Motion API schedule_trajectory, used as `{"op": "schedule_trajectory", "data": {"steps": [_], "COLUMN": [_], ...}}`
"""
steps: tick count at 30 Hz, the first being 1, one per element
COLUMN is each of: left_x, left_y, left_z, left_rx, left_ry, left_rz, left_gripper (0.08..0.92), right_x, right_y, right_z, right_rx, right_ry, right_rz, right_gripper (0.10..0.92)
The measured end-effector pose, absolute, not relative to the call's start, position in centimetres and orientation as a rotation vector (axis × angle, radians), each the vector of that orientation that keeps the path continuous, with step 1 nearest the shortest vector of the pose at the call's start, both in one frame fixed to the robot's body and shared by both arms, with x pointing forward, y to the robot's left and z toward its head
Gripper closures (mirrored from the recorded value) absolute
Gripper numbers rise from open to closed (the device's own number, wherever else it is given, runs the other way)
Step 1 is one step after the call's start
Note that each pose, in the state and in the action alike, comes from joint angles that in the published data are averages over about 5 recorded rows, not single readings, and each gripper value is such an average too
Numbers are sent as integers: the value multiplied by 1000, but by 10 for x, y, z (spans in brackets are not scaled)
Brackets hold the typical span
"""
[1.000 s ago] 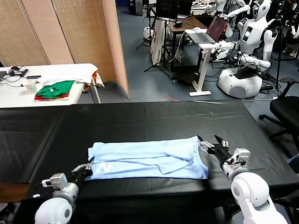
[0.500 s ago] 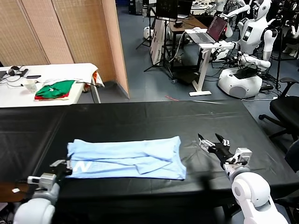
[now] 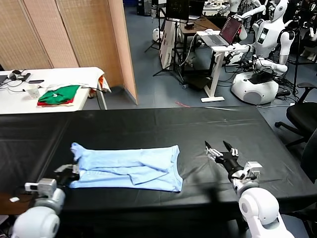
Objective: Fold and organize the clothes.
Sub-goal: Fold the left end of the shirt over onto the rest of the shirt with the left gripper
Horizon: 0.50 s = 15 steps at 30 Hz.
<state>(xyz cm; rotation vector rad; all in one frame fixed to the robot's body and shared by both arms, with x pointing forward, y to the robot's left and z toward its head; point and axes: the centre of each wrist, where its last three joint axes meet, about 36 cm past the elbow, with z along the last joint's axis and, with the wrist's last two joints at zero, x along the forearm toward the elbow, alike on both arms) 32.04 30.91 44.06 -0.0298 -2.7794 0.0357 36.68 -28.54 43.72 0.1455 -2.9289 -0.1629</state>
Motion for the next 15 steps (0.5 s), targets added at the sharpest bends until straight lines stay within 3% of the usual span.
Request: {"op": "schedule_trajectory", "data": {"steps": [15], "left_x": [343], "left_y": [178], "left_z": [429], "left_rx": [-391], "left_ry": [-2699], "left_rz": [566], "left_gripper": [829], "right_x": [328], "right_y": [-299], "right_z": [420], "right_rx": [22], "right_ry": [-2885], "right_rz": [-131], "right_gripper": [115]}}
